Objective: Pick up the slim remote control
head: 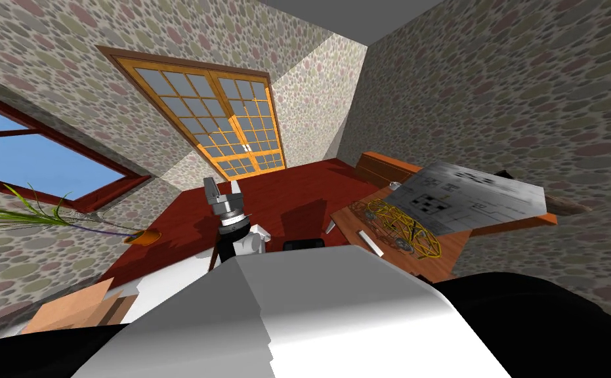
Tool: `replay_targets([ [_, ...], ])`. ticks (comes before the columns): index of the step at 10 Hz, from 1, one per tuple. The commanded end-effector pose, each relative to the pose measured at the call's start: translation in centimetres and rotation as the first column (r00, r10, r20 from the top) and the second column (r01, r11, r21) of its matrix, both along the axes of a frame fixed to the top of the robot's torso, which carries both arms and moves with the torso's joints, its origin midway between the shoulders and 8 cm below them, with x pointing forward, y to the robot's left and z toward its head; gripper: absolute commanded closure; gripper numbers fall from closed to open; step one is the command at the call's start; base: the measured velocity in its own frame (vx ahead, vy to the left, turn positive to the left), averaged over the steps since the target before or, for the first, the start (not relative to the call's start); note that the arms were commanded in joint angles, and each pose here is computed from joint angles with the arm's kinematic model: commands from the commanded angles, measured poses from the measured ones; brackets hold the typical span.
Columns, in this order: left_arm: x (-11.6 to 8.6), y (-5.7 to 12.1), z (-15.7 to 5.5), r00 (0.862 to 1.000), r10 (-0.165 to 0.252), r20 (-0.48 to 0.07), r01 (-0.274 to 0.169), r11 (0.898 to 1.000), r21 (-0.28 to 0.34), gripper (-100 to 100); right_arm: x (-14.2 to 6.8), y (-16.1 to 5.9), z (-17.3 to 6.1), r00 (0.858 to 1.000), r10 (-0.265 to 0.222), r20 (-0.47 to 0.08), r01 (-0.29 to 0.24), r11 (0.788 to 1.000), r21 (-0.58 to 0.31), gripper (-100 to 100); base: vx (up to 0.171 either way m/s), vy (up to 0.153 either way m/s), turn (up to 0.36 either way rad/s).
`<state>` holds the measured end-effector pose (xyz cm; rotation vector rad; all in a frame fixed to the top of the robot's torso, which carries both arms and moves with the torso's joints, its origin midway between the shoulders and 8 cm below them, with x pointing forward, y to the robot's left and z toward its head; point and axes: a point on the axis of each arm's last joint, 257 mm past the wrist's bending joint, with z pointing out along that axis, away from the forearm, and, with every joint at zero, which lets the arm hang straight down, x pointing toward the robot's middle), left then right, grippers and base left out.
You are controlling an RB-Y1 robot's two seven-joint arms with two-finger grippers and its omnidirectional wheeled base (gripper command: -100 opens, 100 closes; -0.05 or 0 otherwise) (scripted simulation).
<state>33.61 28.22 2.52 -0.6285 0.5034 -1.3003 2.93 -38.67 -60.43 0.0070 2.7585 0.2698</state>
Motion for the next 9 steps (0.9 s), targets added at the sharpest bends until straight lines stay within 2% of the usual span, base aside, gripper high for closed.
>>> replay_targets([
  [1,0.0,0.0,0.0,1.000,0.000,0.000,0.000,1.000,0.000,0,-0.5,-0.5,-0.4,1.000,-0.002,-0.017,0.002,1.000,-0.011,-100,0.005,-0.028,-0.021],
  [2,0.0,0.0,0.0,1.000,0.000,0.000,0.000,1.000,0.000,0,-1.2,-2.0,-0.7,0.999,0.016,-0.048,-0.018,0.999,-0.040,-100,0.010,-0.045,0.253],
  [3,0.0,0.0,0.0,1.000,0.000,0.000,0.000,1.000,0.000,0,-2.2,-2.6,-0.9,0.998,0.007,-0.067,-0.011,0.999,-0.050,-100,0.008,-0.050,0.157],
  [4,0.0,0.0,0.0,1.000,0.000,0.000,0.000,1.000,0.000,0,-3.5,-4.4,-1.2,0.994,0.014,-0.109,-0.023,0.996,-0.082,-100,0.012,-0.053,0.215],
  [5,0.0,0.0,0.0,1.000,0.000,0.000,0.000,1.000,0.000,0,-3.7,-4.6,-1.2,0.993,0.012,-0.113,-0.021,0.996,-0.084,-100,0.014,-0.053,0.162],
  [6,0.0,0.0,0.0,1.000,0.000,0.000,0.000,1.000,0.000,0,-4.9,-6.4,-1.4,0.988,0.012,-0.155,-0.031,0.993,-0.115,-100,0.019,-0.067,0.241],
  [8,0.0,0.0,0.0,1.000,0.000,0.000,0.000,1.000,0.000,0,-4.9,-6.4,-1.4,0.988,0.012,-0.155,-0.031,0.993,-0.115,-100,0.010,-0.047,0.069],
  [9,0.0,0.0,0.0,1.000,0.000,0.000,0.000,1.000,0.000,0,-5.1,-7.5,-1.4,0.984,0.019,-0.175,-0.043,0.990,-0.133,-100,0.010,-0.044,0.220],
])
